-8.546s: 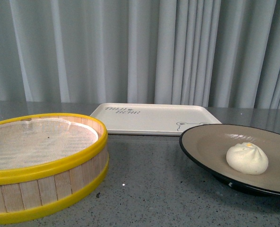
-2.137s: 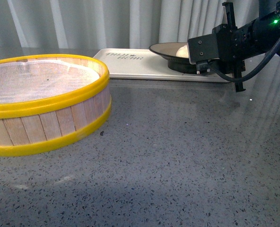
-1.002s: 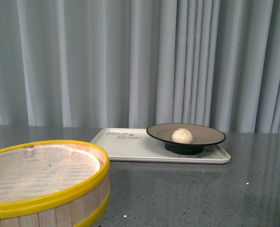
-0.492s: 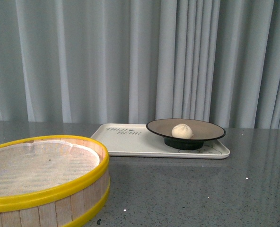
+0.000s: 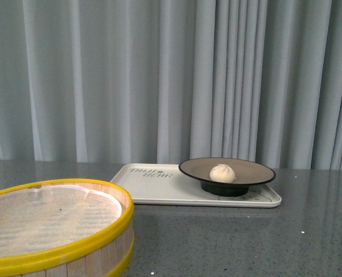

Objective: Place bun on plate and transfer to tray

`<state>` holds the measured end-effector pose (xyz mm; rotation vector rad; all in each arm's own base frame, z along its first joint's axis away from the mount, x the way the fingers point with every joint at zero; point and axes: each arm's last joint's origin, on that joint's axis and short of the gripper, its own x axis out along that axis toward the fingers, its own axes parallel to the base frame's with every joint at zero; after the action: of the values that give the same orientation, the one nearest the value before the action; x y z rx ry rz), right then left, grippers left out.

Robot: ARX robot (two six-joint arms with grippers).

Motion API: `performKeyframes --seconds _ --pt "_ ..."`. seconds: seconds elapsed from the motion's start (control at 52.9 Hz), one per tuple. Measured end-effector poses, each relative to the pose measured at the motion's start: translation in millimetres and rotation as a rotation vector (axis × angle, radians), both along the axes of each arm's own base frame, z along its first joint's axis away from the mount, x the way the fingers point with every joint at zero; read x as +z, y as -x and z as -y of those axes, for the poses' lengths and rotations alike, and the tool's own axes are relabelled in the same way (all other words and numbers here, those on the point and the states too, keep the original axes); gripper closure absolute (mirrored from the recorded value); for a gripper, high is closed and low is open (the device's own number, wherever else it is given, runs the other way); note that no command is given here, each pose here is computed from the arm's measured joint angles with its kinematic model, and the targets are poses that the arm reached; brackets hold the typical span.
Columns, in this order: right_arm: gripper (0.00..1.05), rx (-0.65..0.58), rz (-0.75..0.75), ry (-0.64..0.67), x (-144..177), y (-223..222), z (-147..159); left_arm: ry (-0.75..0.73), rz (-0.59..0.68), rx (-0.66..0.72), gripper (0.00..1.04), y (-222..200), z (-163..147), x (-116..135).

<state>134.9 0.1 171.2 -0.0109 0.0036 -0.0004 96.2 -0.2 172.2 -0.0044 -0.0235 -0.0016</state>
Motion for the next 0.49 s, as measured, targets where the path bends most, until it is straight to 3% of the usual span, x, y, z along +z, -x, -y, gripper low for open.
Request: performKeyframes --seconds 0.492 --pt "1.03 0.000 0.011 0.000 -3 17 0 0.000 0.000 0.000 0.07 0 0 0"
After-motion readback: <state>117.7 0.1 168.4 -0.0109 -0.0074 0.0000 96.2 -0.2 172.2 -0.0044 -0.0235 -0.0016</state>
